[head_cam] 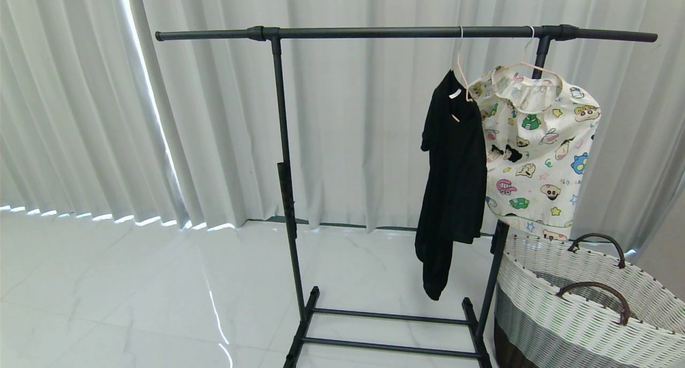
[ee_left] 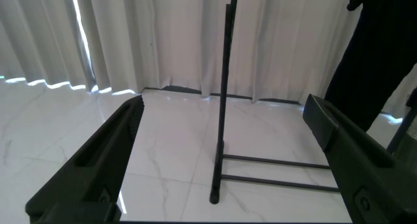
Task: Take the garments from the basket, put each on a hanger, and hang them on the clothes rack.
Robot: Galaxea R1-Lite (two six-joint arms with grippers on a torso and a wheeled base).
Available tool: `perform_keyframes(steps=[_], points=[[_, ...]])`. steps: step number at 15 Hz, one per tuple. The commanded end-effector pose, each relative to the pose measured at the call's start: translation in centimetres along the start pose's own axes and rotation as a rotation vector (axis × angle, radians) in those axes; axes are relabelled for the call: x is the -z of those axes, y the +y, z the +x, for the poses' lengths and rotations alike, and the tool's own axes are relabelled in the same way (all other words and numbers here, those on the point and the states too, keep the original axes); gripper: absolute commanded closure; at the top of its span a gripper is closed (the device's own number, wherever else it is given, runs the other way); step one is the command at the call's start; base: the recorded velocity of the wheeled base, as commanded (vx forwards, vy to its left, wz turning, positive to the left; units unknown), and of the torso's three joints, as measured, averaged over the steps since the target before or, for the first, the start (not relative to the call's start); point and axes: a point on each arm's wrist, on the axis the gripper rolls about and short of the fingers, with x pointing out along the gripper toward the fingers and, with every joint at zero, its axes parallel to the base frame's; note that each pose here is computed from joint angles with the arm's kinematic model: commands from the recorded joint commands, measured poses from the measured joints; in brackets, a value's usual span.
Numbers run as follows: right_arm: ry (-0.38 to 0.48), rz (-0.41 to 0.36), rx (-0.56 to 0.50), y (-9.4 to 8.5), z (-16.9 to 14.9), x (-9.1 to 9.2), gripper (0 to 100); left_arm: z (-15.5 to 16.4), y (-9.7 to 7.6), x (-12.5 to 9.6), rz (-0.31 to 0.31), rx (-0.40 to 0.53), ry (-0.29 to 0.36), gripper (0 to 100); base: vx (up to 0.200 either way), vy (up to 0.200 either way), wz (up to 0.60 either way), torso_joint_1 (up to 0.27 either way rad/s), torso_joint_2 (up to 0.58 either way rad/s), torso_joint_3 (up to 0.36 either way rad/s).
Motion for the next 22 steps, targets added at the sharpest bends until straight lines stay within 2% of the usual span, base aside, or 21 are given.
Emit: perform_keyframes(steps=[1, 22], points=[[0.0, 0.0, 0.0, 0.0, 0.0, 0.0, 0, 0.0, 0.0, 0.0, 0.0, 0.0, -0.001, 0, 0.0, 0.0, 0.0, 0.0, 0.0, 0.0], [0.0, 0.0, 0.0, 0.0, 0.0, 0.0, 0, 0.0, 0.0, -0.02, 0.0, 0.0, -0.002, 0, 0.0, 0.0, 0.0, 0.0, 0.0, 0.0]])
